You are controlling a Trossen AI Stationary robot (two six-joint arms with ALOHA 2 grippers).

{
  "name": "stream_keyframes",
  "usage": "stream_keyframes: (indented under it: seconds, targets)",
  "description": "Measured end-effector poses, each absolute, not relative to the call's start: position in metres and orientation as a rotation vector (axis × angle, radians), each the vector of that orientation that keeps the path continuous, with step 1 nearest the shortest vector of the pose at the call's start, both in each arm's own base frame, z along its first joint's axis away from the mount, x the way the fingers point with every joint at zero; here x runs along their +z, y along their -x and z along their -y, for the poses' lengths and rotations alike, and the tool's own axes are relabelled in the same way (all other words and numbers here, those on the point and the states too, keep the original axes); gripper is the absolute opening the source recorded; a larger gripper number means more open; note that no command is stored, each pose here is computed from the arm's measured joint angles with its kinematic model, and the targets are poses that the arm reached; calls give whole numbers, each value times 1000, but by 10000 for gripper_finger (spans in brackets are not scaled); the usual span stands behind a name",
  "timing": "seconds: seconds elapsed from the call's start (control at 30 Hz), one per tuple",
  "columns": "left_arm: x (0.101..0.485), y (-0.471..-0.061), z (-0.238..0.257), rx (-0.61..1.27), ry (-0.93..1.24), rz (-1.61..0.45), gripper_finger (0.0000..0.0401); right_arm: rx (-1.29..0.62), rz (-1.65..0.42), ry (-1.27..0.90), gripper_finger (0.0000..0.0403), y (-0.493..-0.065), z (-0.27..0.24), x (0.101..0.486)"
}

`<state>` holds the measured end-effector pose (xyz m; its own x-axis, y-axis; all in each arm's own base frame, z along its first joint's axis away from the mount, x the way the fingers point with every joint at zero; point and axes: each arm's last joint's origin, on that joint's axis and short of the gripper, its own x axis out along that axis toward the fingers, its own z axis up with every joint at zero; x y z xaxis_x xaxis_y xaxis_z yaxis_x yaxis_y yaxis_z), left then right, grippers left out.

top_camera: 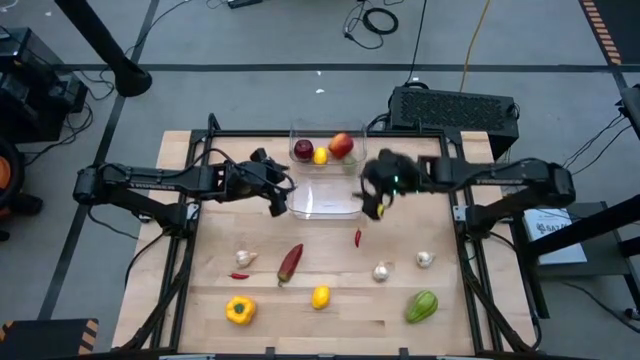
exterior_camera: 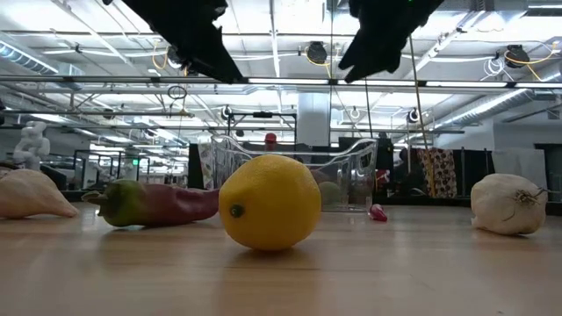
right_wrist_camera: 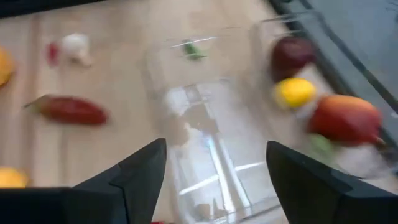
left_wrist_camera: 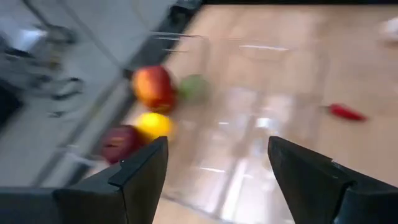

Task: Sort produce into baskets
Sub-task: Put the dark red chili pepper into the bottom transparent bin

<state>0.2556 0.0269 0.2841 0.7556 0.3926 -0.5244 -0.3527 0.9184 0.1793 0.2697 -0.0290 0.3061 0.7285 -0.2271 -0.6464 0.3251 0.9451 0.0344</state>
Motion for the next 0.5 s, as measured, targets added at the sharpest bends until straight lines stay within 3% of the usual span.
stream_keyframes:
  seconds: [0.2, 0.5]
  targets:
    - [268, -262, 0, 256, 61, -594, 283, -273, -737, -55, 254, -281, -9, 293]
    - [220, -271, 92, 125, 49, -609, 271, -191, -799, 20, 243, -290, -36, 277]
